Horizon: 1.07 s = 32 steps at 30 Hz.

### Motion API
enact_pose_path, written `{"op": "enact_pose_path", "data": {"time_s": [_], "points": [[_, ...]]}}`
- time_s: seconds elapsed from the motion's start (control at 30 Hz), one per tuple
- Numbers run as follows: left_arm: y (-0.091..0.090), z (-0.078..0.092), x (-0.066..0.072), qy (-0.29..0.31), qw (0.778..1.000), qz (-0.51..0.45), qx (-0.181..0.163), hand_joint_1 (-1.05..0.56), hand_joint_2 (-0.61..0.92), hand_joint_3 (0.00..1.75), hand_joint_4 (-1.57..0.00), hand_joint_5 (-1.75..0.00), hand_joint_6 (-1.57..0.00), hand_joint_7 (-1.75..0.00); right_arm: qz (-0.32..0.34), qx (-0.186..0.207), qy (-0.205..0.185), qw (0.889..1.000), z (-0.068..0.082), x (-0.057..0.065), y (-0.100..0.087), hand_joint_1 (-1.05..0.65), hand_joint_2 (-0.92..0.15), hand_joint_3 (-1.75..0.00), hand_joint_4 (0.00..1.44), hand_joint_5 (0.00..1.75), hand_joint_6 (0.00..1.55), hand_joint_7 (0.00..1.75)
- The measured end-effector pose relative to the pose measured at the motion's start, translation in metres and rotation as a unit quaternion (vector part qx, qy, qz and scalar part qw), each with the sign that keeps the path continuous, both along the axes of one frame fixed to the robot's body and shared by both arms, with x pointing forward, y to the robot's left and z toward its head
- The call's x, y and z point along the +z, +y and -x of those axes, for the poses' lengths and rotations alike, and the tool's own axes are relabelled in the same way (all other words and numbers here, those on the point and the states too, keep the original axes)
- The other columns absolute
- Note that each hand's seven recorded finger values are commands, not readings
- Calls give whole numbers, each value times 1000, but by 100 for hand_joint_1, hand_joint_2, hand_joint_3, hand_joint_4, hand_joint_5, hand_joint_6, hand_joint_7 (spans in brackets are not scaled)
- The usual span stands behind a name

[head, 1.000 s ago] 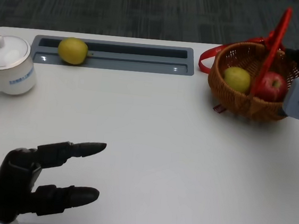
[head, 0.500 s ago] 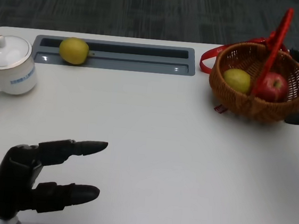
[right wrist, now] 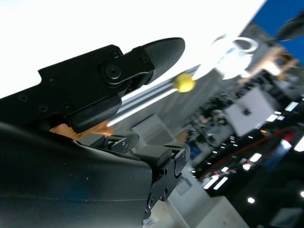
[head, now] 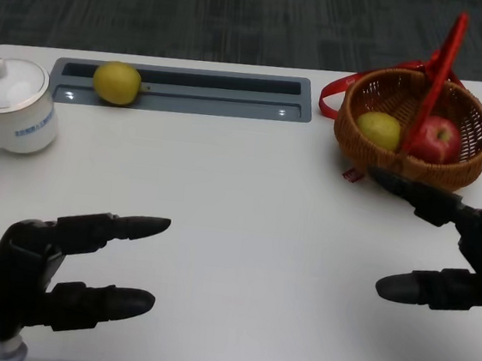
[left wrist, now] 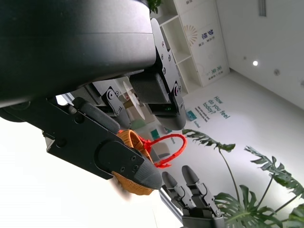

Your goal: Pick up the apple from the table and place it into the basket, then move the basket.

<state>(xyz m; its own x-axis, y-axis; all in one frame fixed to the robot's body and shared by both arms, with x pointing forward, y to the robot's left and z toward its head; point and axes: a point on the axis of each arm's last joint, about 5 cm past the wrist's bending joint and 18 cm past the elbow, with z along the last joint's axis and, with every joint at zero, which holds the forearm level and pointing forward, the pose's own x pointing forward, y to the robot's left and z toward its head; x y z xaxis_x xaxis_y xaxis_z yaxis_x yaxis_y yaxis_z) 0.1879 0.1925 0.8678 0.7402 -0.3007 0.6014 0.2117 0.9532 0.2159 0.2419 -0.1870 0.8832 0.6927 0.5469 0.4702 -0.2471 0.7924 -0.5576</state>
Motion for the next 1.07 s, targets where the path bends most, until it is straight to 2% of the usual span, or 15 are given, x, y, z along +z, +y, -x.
{"op": "enact_pose_path", "data": {"time_s": [0.23, 0.53, 0.77, 1.07], "points": [[3, -2, 5, -5, 1000, 1, 2, -57, 77, 0, -93, -1, -89, 0, -50, 45, 1, 998, 13, -6, 22, -57, -89, 0, 65, 2, 59, 2], [3, -2, 9, -14, 1000, 0, -3, -56, 75, 0, -96, -2, -90, 0, -74, 95, 21, 993, 17, -11, 50, -50, -89, 0, 75, 2, 67, 2], [4, 1, 10, -16, 1000, -4, -9, -55, 73, 0, -98, -3, -91, -1, -93, 104, 36, 990, 15, -15, 66, -44, -88, 0, 80, 2, 73, 2], [5, 2, 10, -15, 1000, -7, -11, -50, 72, 0, -99, -3, -91, -1, -98, 99, 41, 989, 14, -17, 68, -42, -87, 0, 81, 1, 75, 1]]}}
